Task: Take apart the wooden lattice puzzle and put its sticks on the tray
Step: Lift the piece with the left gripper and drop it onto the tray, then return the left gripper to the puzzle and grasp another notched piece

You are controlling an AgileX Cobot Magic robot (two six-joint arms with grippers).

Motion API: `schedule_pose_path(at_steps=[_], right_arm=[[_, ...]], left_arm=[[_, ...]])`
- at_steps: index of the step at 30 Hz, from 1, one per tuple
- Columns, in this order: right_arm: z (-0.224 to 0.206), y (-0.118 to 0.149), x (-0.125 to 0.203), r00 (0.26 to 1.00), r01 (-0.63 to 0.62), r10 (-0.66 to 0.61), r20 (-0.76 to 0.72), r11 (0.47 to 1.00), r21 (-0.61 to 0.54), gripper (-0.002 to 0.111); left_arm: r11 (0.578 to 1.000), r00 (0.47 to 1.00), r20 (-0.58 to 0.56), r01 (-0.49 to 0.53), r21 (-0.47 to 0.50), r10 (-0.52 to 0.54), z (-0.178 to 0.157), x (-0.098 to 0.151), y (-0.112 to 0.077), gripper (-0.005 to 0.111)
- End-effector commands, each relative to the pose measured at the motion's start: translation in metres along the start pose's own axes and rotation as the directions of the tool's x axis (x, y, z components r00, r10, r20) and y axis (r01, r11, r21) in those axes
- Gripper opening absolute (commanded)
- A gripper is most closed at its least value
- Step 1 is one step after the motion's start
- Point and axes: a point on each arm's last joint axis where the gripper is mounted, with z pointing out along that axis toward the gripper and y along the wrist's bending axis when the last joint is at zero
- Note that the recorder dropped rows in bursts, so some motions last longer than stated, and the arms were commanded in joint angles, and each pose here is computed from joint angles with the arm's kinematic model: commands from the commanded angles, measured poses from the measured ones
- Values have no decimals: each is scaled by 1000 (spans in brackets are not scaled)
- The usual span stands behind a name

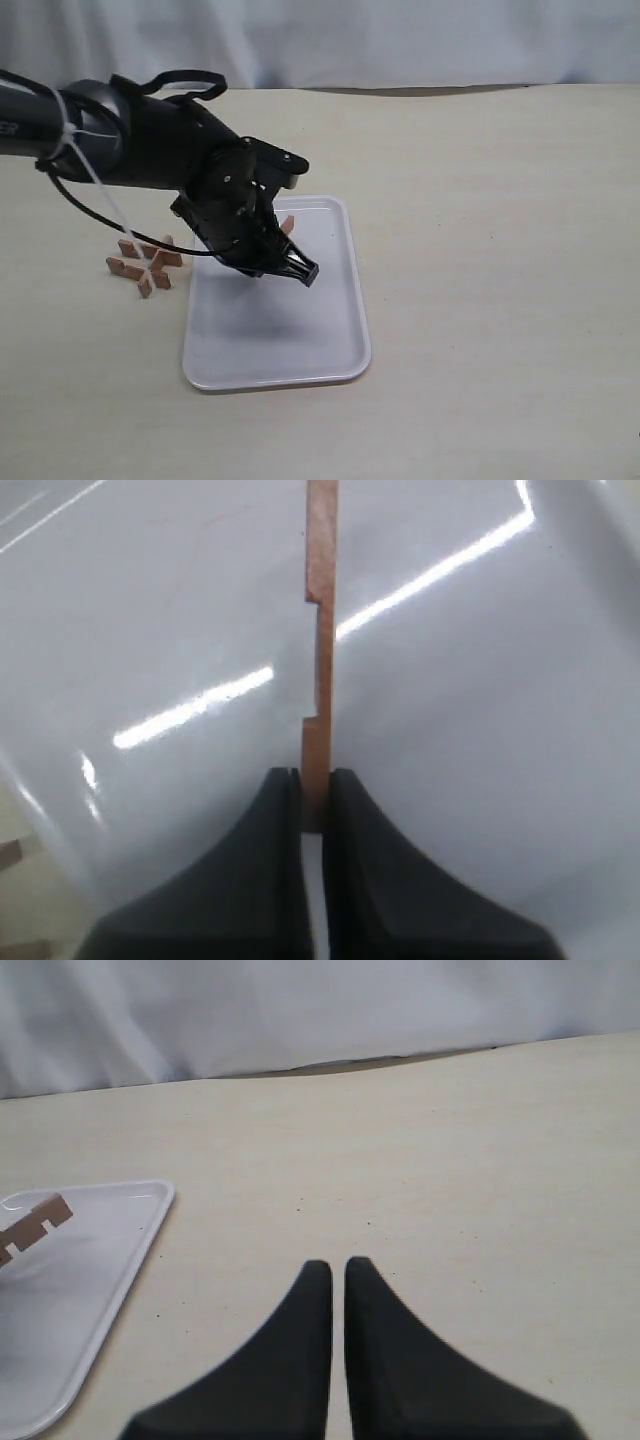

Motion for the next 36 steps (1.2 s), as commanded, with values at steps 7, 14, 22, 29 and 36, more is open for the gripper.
schedule_pose_path(at_steps=[7,14,22,29,36], right_arm=[[0,0,0,1000,5,-5,3,1000,-2,4],[0,0,0,1000,5,-5,3,1000,-2,4],[0,0,0,1000,5,-5,3,1000,-2,4],[0,0,0,1000,5,-5,3,1000,-2,4],[0,0,0,1000,5,-5,3,1000,-2,4]], left_arm=[[959,997,21,68,276,-77,9,-24,17,0],[949,990,-14,139,282,-141,26,-22,40,11],[966,995,32,84,243,-95,-11,-25,58,52],[994,997,-31,65,-91,-68,-97,-5,94,52],[992,990,-123,60,-115,-75,-107,29,93,52]])
